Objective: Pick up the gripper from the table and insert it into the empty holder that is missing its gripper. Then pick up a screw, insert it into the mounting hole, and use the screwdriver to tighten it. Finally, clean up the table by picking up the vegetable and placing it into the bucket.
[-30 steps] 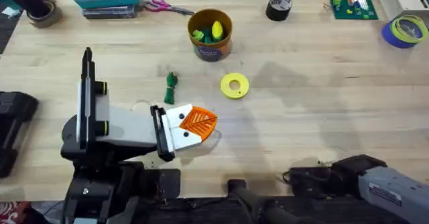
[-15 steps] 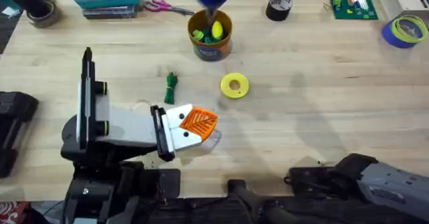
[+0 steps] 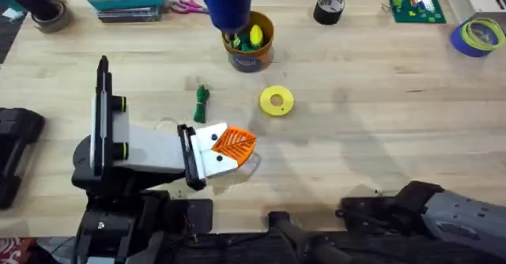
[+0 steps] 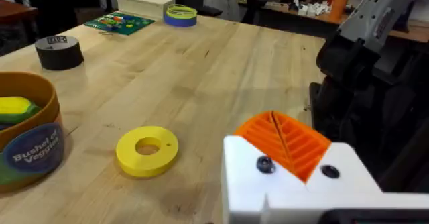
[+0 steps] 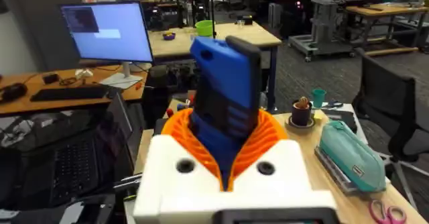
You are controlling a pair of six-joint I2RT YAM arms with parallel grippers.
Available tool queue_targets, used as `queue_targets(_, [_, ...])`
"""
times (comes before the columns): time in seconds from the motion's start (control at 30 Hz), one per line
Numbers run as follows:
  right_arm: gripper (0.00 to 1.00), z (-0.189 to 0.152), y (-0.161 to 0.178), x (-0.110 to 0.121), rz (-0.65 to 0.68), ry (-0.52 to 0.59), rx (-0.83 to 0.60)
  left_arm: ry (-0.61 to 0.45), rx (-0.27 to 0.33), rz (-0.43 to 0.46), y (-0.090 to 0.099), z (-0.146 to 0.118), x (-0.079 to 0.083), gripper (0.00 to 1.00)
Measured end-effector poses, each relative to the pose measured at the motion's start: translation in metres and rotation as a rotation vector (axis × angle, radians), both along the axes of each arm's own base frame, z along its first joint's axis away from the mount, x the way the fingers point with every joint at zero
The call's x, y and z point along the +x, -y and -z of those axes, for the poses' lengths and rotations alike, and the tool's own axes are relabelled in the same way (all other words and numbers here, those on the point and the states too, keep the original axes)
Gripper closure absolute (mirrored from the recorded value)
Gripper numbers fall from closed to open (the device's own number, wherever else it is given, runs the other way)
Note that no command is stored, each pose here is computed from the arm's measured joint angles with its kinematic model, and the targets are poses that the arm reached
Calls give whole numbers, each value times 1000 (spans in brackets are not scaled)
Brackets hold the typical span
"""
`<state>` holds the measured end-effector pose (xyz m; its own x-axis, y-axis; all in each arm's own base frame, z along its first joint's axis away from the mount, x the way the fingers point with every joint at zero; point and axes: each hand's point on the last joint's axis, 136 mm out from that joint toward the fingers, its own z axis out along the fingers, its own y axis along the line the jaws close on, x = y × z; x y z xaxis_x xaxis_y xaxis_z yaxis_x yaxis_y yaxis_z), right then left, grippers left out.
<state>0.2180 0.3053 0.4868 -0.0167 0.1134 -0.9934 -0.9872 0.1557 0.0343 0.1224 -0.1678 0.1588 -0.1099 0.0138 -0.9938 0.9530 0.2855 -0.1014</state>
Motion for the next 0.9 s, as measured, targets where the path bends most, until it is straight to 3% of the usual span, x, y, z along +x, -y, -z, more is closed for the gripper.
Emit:
queue_targets(0.6, [977,-1,-16,-22,-68,73,21,0,0,0,0,0,0,998])
queue_targets(0.9, [977,28,-28,-26,-102,44,0,0,0,0,0,0,0,998])
